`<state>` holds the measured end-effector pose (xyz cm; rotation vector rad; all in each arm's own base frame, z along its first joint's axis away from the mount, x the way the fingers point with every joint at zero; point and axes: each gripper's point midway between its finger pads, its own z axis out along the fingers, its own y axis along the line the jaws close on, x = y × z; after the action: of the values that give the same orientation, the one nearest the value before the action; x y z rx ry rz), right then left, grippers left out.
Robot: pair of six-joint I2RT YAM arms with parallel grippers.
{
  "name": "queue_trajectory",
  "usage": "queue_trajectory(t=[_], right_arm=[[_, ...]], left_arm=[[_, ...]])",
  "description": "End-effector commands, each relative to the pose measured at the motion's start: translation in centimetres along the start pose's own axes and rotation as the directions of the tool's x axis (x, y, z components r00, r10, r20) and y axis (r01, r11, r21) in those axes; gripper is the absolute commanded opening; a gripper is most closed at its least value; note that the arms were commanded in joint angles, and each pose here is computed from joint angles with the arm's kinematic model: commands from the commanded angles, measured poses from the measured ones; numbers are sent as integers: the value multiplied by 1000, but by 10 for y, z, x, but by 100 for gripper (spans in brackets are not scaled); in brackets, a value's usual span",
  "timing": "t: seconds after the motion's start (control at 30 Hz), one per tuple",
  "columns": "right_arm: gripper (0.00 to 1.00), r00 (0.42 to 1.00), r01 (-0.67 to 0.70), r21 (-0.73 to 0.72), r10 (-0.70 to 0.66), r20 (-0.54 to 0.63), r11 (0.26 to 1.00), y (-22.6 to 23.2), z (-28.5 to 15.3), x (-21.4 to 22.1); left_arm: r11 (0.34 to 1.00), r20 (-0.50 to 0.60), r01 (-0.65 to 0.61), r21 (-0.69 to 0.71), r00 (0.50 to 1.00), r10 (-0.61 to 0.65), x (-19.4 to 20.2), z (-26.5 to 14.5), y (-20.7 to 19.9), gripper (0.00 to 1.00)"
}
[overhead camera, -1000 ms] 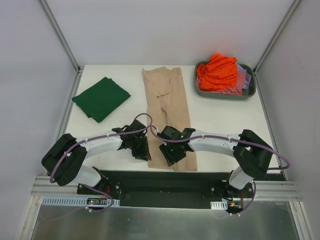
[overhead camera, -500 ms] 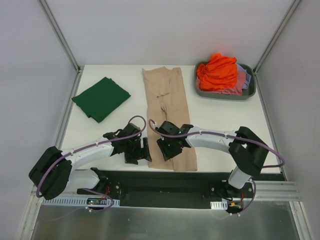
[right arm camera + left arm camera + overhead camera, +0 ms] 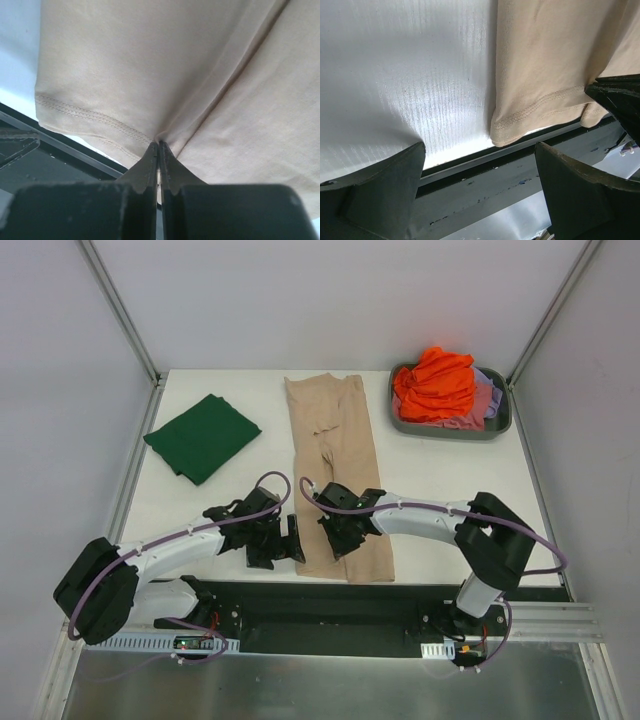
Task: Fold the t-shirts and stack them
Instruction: Grab the bottom of the folded rectangular tshirt with both arms
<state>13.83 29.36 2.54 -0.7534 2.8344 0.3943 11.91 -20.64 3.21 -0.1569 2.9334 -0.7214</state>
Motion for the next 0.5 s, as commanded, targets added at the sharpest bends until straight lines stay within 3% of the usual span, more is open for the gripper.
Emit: queue_trajectory(t=[0.0, 0.2, 0.4, 0.47], right_arm=[[1, 998, -54, -42, 54, 7, 998, 9, -6, 1], [1, 993, -114, -279, 110, -29, 953, 55, -30, 1], [1, 982, -187, -418, 187, -42, 889, 75, -49, 2], [1, 976, -215, -392, 206, -65, 895, 68, -42, 11]], left_arm=[[999, -6, -12, -45, 1000, 12, 7, 0, 14, 91], [1000, -4, -30, -8, 1000, 30, 6, -5, 5, 92], [998, 13, -60, 14, 998, 60, 4, -13, 1, 92], [998, 4, -59, 17, 998, 59, 6, -14, 0, 91]])
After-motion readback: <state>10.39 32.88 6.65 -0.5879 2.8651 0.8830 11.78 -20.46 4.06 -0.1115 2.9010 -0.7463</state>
